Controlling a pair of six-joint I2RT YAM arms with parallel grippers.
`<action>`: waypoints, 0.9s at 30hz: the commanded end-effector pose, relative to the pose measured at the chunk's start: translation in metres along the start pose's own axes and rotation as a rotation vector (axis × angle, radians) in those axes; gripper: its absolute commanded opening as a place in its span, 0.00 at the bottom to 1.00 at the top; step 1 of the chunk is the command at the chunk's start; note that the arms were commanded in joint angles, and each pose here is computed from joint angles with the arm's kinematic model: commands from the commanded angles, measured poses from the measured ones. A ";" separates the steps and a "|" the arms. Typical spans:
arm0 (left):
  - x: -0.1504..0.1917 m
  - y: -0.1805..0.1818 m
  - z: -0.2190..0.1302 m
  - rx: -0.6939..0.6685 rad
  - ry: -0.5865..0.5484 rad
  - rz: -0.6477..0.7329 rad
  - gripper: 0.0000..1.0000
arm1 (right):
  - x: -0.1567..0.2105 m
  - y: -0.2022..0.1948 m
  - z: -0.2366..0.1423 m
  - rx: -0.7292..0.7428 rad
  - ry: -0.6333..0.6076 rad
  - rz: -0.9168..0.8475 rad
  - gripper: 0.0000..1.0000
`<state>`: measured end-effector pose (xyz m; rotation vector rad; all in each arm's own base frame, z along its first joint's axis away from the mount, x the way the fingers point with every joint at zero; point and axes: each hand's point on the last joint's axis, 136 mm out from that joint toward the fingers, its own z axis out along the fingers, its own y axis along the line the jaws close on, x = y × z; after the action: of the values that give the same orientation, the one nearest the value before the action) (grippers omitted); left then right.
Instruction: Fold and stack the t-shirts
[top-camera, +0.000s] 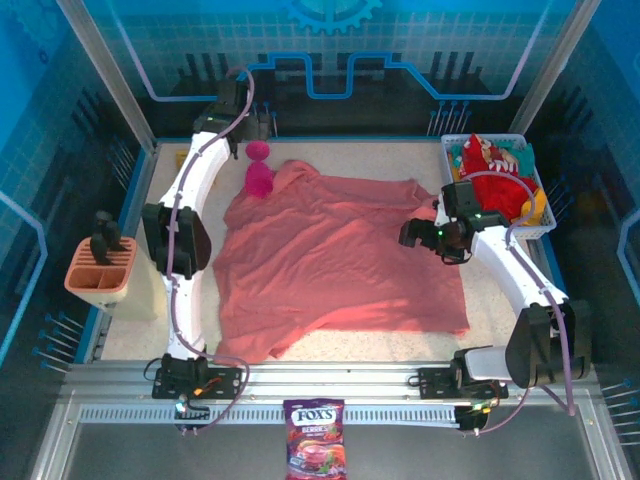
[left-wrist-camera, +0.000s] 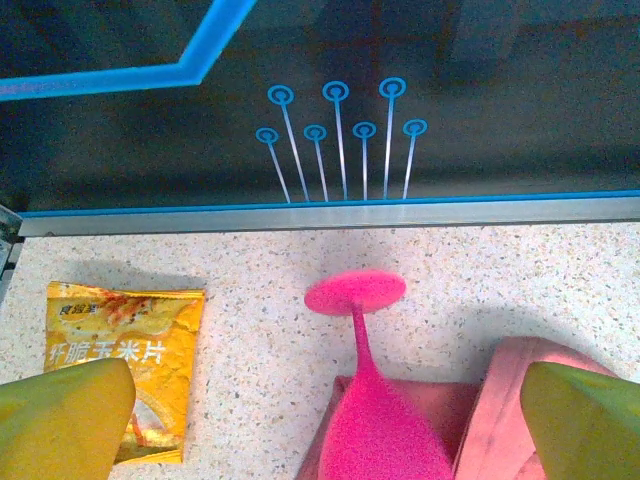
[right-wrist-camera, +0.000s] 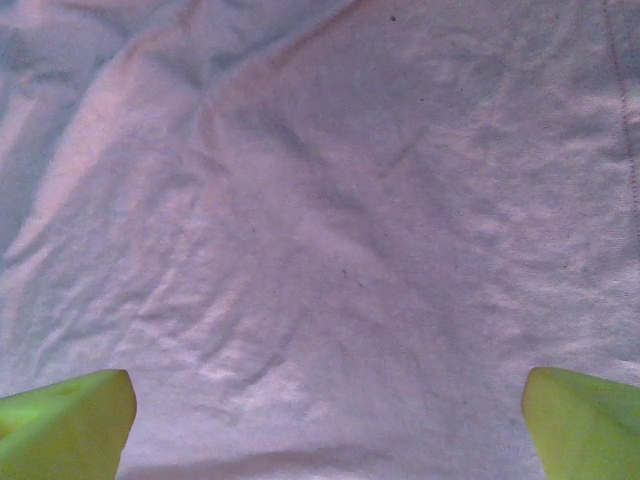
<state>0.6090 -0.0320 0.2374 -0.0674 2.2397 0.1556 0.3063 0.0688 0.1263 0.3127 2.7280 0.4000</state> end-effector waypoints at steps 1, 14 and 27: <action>0.002 0.001 0.014 0.003 0.032 0.008 0.99 | 0.005 0.002 0.004 -0.018 0.032 0.018 1.00; 0.106 0.036 -0.013 -0.057 0.290 -0.106 0.88 | -0.004 0.016 0.019 -0.076 0.057 -0.023 1.00; 0.164 0.023 -0.069 0.056 0.405 -0.270 0.81 | -0.004 0.025 0.029 -0.103 0.069 -0.036 1.00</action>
<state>0.4658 -0.0123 0.1680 -0.3435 2.5658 -0.0126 0.3191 0.0902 0.1032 0.2673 2.7855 0.5211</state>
